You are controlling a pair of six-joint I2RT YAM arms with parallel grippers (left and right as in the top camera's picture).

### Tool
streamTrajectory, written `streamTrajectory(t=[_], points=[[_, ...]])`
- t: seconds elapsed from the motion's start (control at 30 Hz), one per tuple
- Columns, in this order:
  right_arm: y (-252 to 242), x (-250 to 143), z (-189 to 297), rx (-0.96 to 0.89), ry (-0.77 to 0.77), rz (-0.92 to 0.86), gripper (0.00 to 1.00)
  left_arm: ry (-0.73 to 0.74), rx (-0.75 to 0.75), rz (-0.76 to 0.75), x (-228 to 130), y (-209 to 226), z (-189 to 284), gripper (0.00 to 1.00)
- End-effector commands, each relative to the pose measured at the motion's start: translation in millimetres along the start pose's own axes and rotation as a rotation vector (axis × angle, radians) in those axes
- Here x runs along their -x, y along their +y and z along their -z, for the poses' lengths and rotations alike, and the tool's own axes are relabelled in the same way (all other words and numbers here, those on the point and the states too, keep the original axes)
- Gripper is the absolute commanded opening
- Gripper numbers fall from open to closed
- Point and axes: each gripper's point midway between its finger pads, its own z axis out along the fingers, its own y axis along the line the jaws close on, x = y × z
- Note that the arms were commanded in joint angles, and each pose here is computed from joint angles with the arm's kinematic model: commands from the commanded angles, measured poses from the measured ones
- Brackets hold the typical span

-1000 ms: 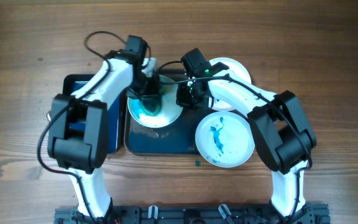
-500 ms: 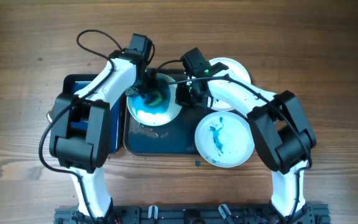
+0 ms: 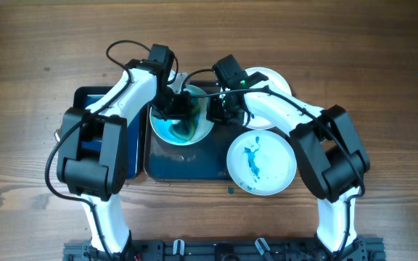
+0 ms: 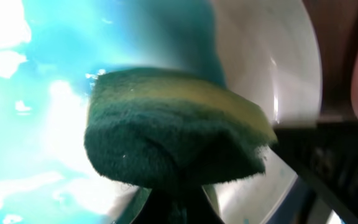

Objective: Clean dirty plates on tray and stack at the side
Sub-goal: 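Scrub the held plate with the sponge in the left gripper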

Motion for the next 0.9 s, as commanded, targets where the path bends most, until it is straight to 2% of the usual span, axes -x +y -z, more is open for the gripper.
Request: streamTrajectory(t=[0.0, 0.1, 0.23, 0.33, 0.43, 0.47, 0.57, 0.73, 0.87], points=[[8, -3, -3, 0.022, 0.018, 0.005, 0.04, -0.105, 0.346, 0.138, 18, 59, -1, 0.04], [8, -3, -3, 0.023, 0.017, 0.005, 0.04, -0.165, 0.575, 0.245, 17, 95, 18, 0.04], [9, -2, -3, 0.027, 0.011, 0.006, 0.04, -0.092, 0.604, 0.395, -13, 91, 18, 0.04], [9, -1, -3, 0.029, 0.009, 0.007, 0.04, 0.028, 0.462, 0.353, -33, 53, 0, 0.04], [9, -1, -3, 0.029, 0.010, 0.006, 0.04, 0.114, 0.095, 0.125, -33, -17, -21, 0.04], [9, -1, -3, 0.029, 0.010, 0.006, 0.04, 0.102, 0.012, 0.093, -28, -32, -22, 0.04], [9, -1, -3, 0.029, 0.010, 0.006, 0.04, -0.029, 0.000, 0.068, 5, -33, -22, 0.04], [7, -2, -4, 0.016, 0.011, 0.005, 0.04, -0.264, 0.320, 0.172, 50, 33, -2, 0.04], [5, -2, -4, 0.010, 0.009, 0.003, 0.04, -0.288, 0.529, 0.302, 48, 76, 34, 0.04]])
